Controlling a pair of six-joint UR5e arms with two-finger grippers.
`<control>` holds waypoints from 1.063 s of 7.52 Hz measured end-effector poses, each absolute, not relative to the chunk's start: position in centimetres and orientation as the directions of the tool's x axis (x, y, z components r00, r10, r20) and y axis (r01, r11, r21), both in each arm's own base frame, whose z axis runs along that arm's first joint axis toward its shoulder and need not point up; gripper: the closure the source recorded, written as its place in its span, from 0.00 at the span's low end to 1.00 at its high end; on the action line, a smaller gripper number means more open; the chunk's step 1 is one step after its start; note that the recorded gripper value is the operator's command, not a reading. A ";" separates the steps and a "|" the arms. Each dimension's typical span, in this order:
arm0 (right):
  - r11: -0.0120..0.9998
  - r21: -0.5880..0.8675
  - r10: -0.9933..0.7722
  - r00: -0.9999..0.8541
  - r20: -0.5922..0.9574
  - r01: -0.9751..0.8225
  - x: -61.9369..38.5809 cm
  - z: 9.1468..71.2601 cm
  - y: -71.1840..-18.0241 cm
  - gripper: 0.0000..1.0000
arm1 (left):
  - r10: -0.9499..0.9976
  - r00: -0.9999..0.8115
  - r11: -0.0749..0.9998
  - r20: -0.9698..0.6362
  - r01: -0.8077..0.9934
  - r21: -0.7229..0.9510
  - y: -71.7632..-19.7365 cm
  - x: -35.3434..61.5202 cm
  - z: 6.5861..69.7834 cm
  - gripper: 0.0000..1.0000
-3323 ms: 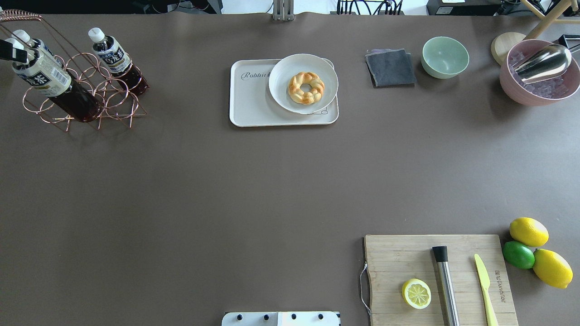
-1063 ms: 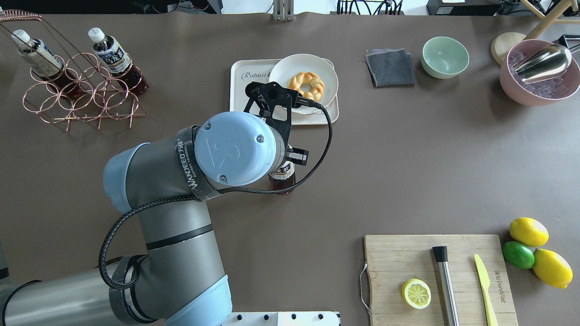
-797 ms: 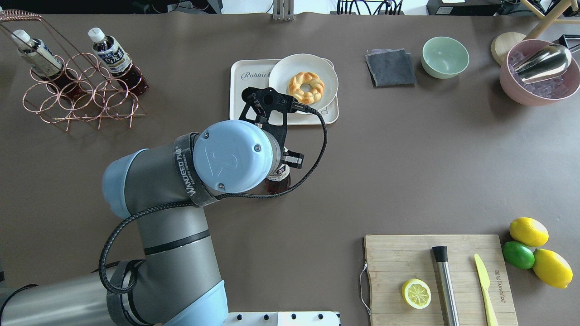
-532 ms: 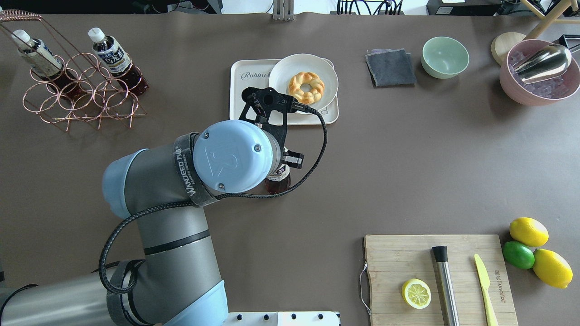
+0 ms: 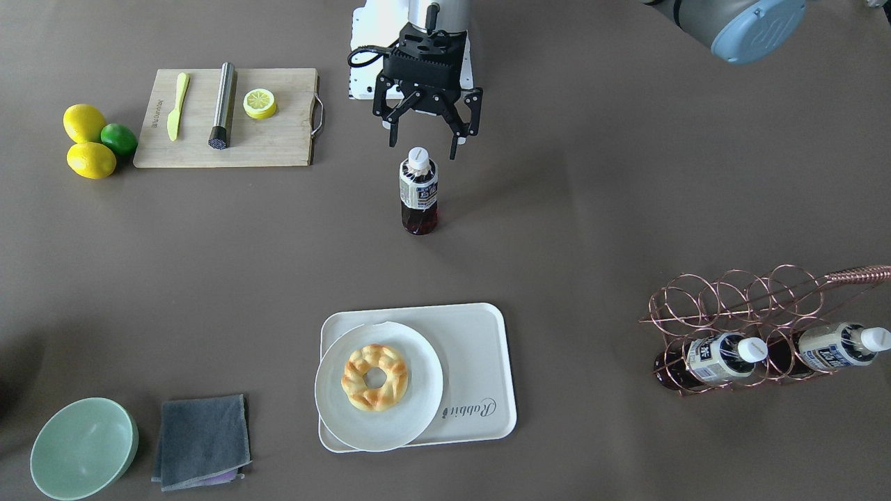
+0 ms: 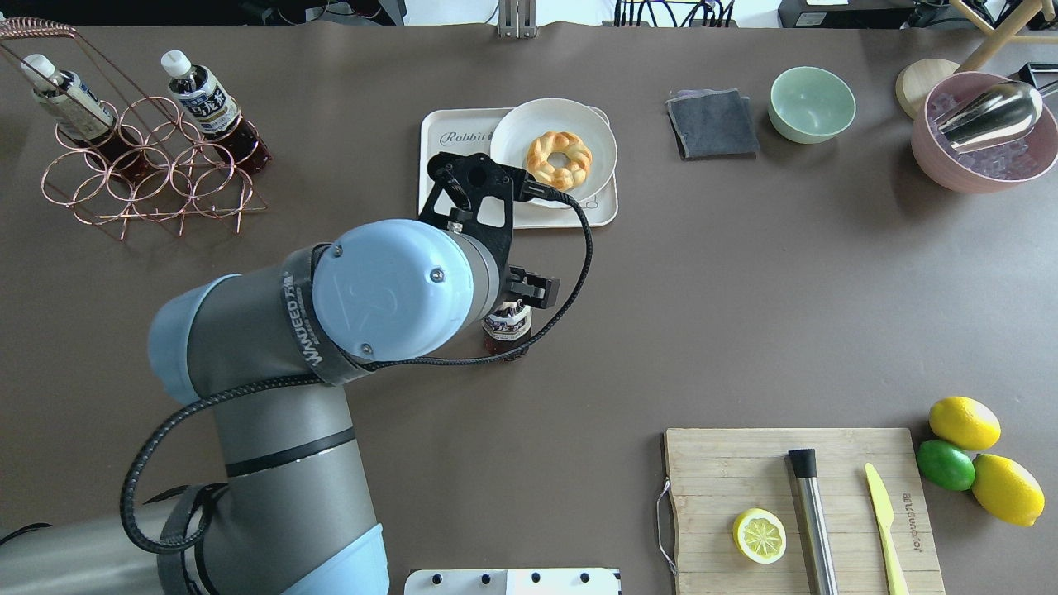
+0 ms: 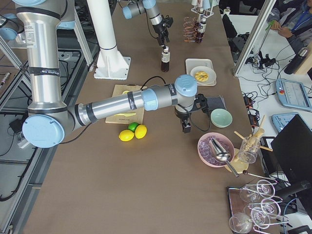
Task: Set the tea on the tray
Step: 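Set the bottle upright on the table while the right arm reaches toward it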
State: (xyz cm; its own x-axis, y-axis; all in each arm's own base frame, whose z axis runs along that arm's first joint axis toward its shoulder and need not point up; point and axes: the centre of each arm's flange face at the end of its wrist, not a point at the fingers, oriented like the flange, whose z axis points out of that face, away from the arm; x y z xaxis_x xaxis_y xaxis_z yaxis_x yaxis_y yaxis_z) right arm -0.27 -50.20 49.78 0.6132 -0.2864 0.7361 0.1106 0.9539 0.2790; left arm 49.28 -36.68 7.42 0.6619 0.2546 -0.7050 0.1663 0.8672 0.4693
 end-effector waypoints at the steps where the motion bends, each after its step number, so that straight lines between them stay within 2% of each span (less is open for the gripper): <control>1: 0.962 0.264 -0.249 0.597 0.762 0.064 -2.3 45.5 -50.3 0.00 | 0.262 0.660 0.866 -0.704 0.161 0.473 -38.2 47.0 7.9 0.03; 3: 0.982 0.187 -0.144 0.556 0.819 -0.022 -10.1 34.7 -49.7 0.00 | 0.257 0.669 0.892 -0.697 0.113 0.438 -44.0 39.9 11.9 0.03; 5: 0.990 0.100 -0.031 0.530 0.847 -0.101 -20.3 25.3 -45.9 0.00 | 0.254 0.664 0.919 -0.703 0.063 0.390 -49.2 31.4 17.3 0.03; 8: 0.983 0.038 0.064 0.528 0.847 -0.179 -37.8 11.6 -40.3 0.00 | 0.255 0.647 0.930 -0.719 0.040 0.366 -50.9 22.4 27.5 0.03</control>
State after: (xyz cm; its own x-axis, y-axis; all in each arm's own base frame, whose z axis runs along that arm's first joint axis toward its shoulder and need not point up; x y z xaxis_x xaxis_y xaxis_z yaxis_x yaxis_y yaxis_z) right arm -37.78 -40.31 11.60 0.5281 0.0635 0.8468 -0.1787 0.9832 0.0377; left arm 22.44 -50.94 27.48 0.6470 0.2549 -0.7186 0.0403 0.9297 0.3661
